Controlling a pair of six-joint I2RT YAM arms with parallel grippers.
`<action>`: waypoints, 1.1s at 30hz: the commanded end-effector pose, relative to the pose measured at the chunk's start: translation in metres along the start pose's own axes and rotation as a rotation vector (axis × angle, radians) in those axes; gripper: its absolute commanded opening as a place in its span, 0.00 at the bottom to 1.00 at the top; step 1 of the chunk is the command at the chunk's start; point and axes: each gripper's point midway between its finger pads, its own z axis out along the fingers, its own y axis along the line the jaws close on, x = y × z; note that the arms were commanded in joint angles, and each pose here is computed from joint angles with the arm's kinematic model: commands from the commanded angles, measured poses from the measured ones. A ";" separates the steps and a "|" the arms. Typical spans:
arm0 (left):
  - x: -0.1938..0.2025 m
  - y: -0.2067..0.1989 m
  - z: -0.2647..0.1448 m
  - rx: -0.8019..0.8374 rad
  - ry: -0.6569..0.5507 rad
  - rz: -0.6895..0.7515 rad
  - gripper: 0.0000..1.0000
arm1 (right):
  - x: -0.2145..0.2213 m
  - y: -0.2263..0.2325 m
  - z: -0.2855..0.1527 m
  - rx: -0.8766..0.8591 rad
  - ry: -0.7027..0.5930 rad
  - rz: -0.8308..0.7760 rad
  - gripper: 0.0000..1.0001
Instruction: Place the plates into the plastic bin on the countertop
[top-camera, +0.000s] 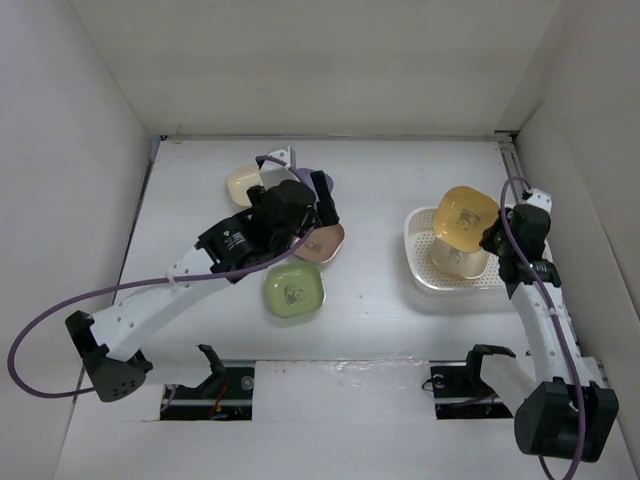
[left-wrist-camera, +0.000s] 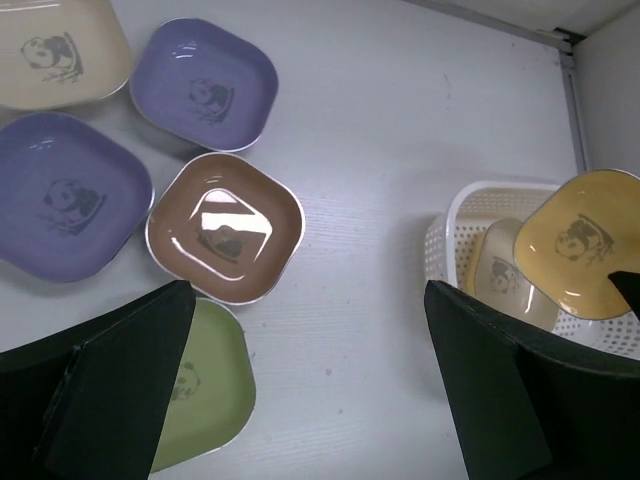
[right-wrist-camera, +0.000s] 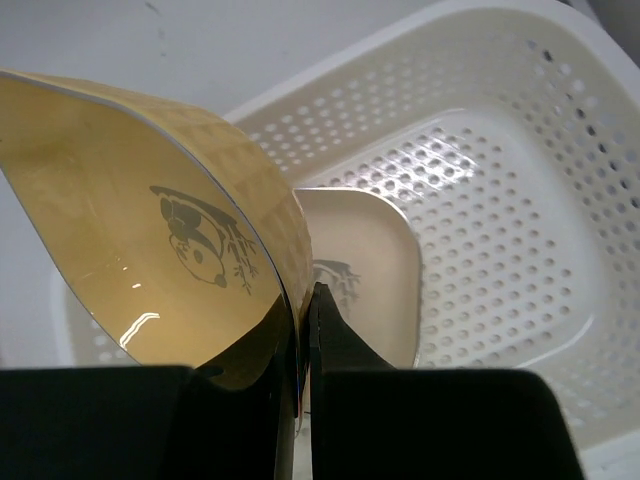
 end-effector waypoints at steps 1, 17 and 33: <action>0.009 0.032 -0.006 -0.107 0.001 0.014 1.00 | 0.007 -0.030 -0.004 0.106 0.001 -0.013 0.00; 0.077 0.089 0.023 -0.232 0.143 0.026 1.00 | 0.038 -0.036 0.005 0.097 0.094 -0.016 0.65; 0.122 0.163 -0.020 -0.436 0.180 -0.125 1.00 | -0.005 0.103 -0.051 -0.452 -0.026 -0.212 1.00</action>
